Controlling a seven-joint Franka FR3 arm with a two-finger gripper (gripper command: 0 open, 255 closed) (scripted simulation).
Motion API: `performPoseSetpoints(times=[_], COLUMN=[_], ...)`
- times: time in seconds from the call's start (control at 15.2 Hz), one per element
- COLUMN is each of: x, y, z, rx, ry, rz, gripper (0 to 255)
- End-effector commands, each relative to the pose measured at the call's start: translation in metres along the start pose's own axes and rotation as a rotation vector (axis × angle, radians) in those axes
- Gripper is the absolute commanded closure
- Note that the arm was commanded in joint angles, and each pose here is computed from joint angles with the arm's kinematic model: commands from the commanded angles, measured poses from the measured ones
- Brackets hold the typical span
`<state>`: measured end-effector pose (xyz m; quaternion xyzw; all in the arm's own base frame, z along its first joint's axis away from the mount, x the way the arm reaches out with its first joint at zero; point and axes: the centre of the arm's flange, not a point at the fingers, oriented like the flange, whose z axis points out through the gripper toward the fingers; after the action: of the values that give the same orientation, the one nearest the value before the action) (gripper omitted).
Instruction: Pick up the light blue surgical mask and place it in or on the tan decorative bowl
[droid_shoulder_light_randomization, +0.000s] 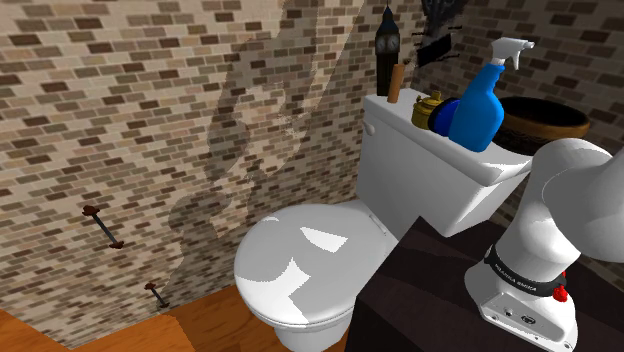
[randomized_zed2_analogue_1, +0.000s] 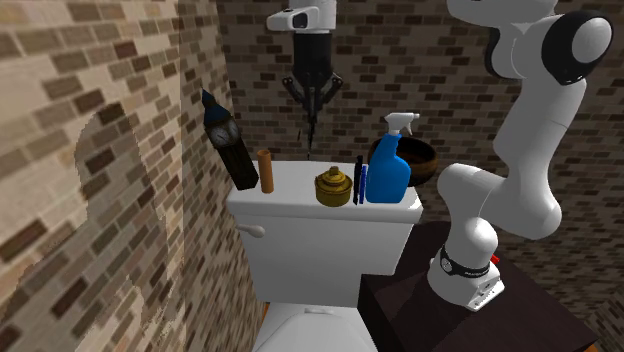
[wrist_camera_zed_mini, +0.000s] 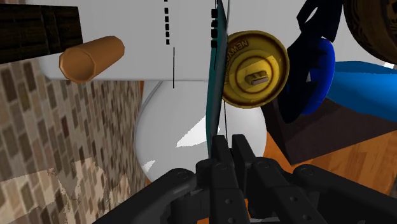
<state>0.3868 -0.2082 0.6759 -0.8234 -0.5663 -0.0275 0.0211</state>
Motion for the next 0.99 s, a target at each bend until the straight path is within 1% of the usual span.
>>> performPoseSetpoints(times=[0.0, 0.13, 0.92], x=[0.001, 0.002, -0.044], y=[0.001, 0.001, -0.149], z=[-0.011, -0.020, -0.044], rx=[0.000, 0.000, 0.000], ry=[0.000, 0.000, 0.000], rz=[0.000, 0.000, 0.000], gripper=[255, 255, 255])
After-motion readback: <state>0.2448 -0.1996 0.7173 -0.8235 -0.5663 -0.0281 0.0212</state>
